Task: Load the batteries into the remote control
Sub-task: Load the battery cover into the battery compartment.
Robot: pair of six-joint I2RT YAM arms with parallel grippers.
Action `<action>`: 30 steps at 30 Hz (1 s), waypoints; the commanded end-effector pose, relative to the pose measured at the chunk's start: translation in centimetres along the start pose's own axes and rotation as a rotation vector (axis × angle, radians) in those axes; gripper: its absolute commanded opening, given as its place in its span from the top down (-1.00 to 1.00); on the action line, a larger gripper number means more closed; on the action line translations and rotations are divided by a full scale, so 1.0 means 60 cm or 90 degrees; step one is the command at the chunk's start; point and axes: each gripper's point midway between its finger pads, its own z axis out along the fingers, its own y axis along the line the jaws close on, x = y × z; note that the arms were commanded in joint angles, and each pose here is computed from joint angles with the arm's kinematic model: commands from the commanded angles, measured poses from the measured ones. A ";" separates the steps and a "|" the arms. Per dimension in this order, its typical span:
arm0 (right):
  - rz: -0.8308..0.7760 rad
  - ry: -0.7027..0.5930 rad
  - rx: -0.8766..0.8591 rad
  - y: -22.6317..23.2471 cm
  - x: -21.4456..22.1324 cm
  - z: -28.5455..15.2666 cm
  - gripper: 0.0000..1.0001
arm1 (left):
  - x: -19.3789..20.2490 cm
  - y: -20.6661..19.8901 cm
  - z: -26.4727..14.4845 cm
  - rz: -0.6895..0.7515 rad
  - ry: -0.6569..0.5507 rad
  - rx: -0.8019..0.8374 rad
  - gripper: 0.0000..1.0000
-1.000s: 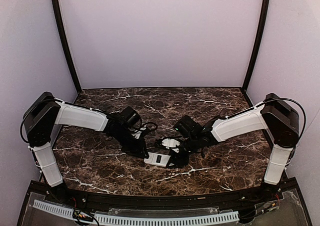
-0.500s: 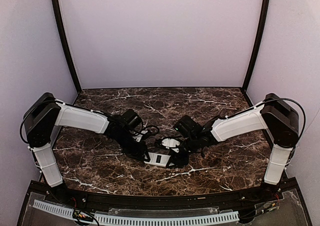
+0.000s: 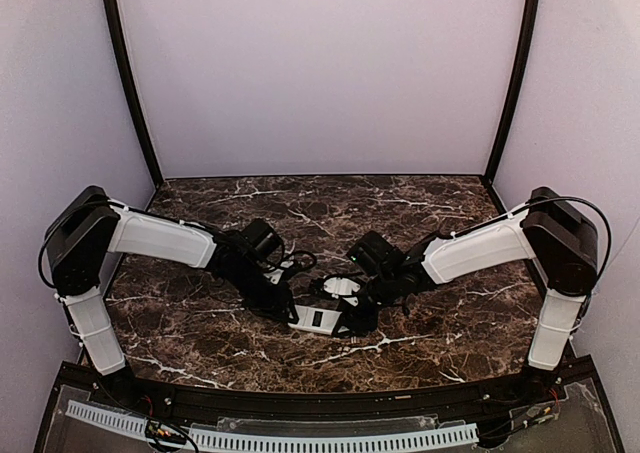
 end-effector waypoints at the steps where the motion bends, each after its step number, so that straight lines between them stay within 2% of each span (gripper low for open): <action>1: 0.010 0.027 -0.029 0.015 0.024 0.013 0.12 | 0.037 0.048 0.016 -0.018 0.041 -0.089 0.52; 8: 0.007 0.028 -0.029 0.015 0.026 0.014 0.27 | 0.039 0.065 0.012 -0.022 0.040 -0.127 0.48; 13: 0.006 0.032 -0.033 0.016 0.028 0.016 0.34 | 0.028 0.070 -0.004 -0.016 0.012 -0.151 0.39; 17: 0.005 0.033 -0.034 0.017 0.027 0.016 0.39 | 0.016 0.063 -0.014 -0.003 -0.003 -0.155 0.39; 22: 0.006 0.034 -0.036 0.018 0.028 0.016 0.46 | 0.014 0.060 -0.012 0.007 -0.004 -0.149 0.52; 26: 0.007 0.034 -0.037 0.017 0.027 0.017 0.52 | 0.019 0.049 -0.002 0.018 0.005 -0.136 0.75; 30: 0.006 0.034 -0.038 0.017 0.027 0.018 0.55 | 0.028 0.041 0.009 0.020 0.020 -0.117 0.84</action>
